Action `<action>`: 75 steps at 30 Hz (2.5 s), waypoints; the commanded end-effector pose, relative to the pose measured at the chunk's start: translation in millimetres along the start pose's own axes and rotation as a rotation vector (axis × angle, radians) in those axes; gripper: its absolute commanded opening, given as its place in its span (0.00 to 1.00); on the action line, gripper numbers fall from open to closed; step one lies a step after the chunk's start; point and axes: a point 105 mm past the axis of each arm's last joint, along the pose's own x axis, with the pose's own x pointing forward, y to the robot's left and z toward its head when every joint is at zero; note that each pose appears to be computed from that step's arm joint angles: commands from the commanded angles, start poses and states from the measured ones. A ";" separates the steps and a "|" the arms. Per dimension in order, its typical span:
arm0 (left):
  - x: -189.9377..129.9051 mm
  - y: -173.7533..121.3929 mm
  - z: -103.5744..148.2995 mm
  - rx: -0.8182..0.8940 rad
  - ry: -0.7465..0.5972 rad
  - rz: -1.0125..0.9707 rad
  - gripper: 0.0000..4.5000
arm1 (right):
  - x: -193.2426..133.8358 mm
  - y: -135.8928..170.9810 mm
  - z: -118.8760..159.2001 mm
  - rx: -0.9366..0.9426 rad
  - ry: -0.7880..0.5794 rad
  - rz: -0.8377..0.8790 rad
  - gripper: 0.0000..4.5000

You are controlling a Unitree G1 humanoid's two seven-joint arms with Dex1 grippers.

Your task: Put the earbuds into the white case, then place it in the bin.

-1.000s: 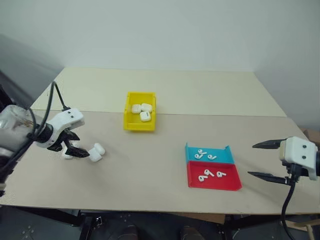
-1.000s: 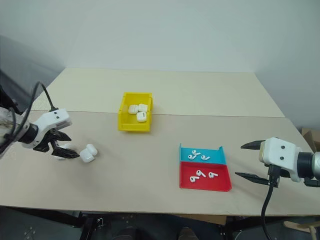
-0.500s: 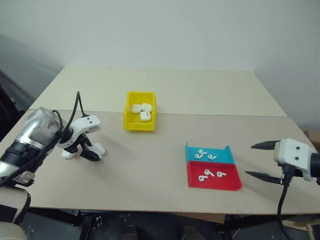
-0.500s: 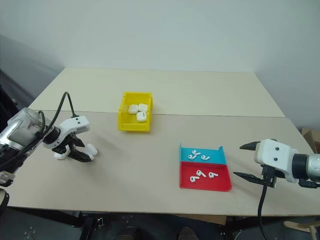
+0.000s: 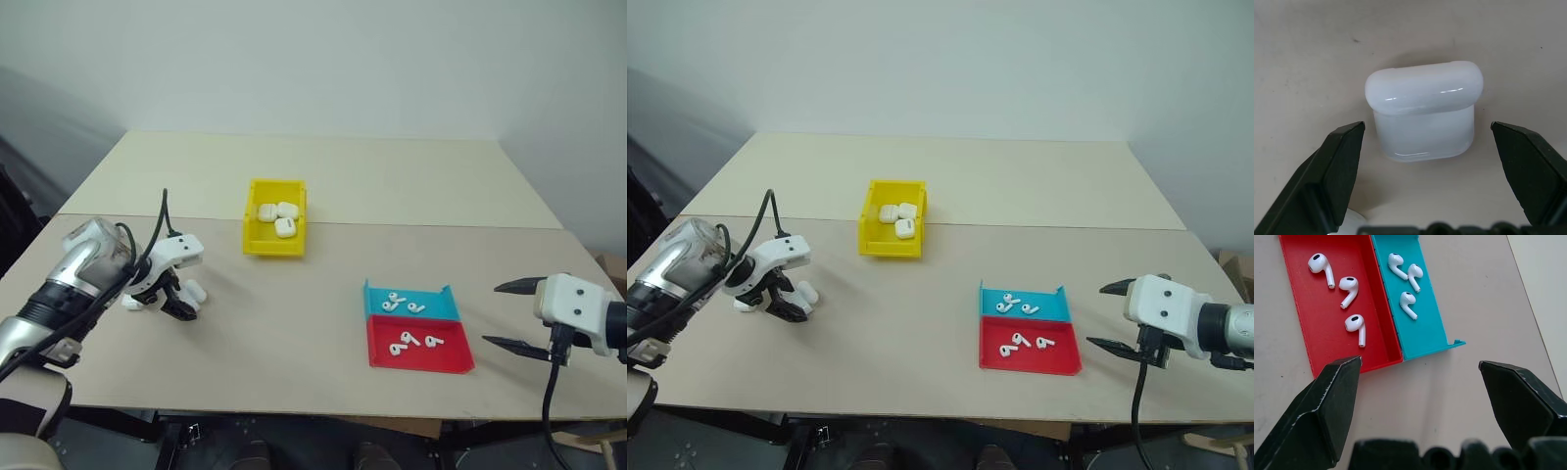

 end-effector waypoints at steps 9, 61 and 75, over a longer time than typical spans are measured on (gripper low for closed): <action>1.0 2.2 0.5 0.003 0.027 0.048 0.96 | 1.4 -1.1 3.2 -0.040 0.001 -0.011 1.00; -22.2 -157.1 71.7 0.558 -1.424 -0.265 0.61 | 55.4 20.6 47.4 -0.127 0.329 0.384 0.74; -28.3 -164.5 75.8 0.578 -1.451 -0.264 0.61 | 72.9 26.1 39.0 -0.133 0.365 0.390 0.54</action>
